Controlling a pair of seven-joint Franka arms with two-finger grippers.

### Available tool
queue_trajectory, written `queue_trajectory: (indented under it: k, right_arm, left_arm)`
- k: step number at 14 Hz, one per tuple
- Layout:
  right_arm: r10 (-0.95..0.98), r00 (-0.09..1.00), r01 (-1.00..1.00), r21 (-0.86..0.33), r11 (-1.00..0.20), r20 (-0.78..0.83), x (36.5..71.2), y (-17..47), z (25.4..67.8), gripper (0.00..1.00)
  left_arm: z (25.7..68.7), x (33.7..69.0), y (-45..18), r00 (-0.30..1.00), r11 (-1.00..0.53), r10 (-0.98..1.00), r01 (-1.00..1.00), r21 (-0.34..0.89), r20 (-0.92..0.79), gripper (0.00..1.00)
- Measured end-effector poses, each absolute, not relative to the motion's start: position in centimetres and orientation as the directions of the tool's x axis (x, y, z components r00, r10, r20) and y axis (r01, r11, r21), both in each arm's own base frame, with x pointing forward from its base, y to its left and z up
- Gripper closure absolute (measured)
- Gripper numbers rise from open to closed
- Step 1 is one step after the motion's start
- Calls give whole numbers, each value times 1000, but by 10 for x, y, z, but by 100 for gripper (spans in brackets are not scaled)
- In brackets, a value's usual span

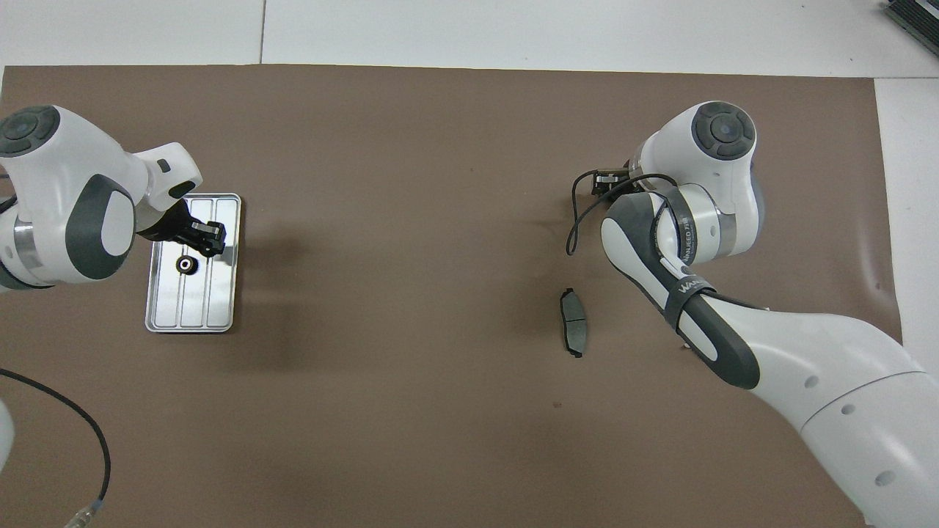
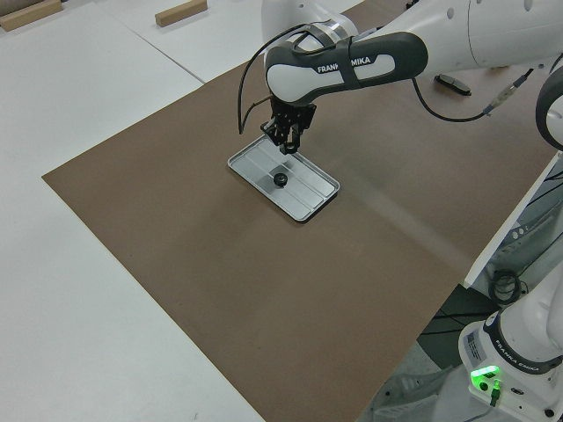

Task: Pick bearing gear from pile to tray
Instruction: 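Lower the gear onto the tray and open the left gripper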

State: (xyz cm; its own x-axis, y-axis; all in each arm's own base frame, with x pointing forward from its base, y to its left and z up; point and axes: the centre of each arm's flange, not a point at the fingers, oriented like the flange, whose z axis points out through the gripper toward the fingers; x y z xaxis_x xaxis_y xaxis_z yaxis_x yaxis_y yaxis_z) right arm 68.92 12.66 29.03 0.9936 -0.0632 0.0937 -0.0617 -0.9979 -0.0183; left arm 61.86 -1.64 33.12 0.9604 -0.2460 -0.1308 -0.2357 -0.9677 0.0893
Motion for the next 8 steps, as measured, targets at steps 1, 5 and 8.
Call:
queue_trajectory:
  k: [1,5,8]
  right_arm:
    - [-63,994,-62,-18,-998,93,689,127,290,44]
    - [-64,992,-62,-23,-998,111,691,127,294,77]
    - [-64,988,-59,-39,-997,138,692,135,312,77]
  left_arm:
    - [326,610,-12,955,-965,-258,-246,96,-146,65]
    - [312,586,-14,946,-960,-275,-259,107,-175,60]
    - [315,587,-17,946,-958,-282,-268,104,-159,33]
